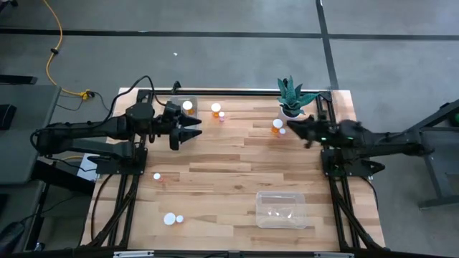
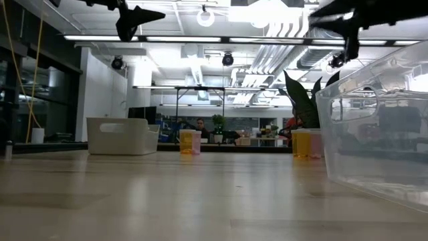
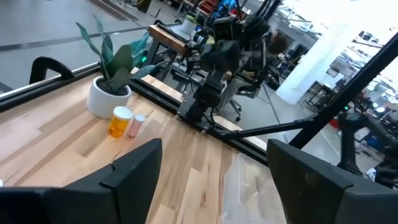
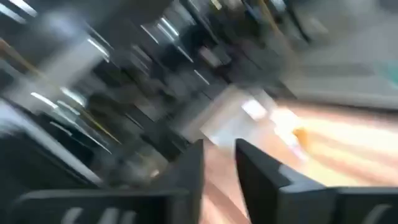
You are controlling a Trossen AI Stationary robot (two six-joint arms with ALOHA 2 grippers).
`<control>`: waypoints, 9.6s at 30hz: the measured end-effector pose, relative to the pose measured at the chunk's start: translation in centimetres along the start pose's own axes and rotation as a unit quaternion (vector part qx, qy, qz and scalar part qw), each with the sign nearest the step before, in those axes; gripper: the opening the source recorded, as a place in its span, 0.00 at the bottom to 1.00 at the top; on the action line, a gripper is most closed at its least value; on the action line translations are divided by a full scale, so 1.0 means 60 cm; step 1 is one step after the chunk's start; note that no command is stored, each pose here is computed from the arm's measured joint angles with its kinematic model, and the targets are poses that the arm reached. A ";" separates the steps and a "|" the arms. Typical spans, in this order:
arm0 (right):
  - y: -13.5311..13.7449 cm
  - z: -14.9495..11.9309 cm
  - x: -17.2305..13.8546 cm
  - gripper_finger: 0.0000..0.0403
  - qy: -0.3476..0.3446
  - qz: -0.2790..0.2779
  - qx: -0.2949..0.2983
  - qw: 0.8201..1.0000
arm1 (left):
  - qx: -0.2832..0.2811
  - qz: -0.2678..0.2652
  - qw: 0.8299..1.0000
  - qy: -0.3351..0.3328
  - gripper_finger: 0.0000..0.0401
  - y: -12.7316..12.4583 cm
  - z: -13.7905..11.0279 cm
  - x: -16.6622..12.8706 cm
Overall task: Pick and place medicine bottles into bin by pill shape (circle, oval)
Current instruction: Put the large orange pill bottle into the gray bin, then put the small red pill bottle into the transparent bin
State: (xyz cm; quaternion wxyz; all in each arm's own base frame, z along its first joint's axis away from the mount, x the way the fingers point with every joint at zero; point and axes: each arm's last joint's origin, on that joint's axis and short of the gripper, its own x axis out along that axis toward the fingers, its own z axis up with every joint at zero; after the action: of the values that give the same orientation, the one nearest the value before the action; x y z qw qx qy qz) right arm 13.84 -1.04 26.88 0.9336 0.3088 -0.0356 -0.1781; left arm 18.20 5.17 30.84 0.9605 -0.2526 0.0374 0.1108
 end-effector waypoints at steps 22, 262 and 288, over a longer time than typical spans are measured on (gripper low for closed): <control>-0.113 -0.065 0.208 0.80 0.268 -0.473 -0.007 0.839 | -0.002 -0.002 1.000 0.004 0.69 0.000 -0.001 0.000; 0.185 0.082 0.314 0.61 0.190 -0.017 -0.180 0.965 | 0.036 0.278 0.957 -0.070 0.69 0.143 -0.046 -0.010; 0.197 0.057 0.221 0.61 0.324 -0.065 -0.305 0.893 | 0.242 0.085 0.956 0.146 0.69 -0.151 -0.025 -0.059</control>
State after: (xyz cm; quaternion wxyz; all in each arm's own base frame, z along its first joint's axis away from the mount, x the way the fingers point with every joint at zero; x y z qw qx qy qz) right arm 29.28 1.15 36.00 0.9278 0.0512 0.3456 -0.1309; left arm 16.86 -3.92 34.29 0.9639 -0.0224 0.2244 0.1415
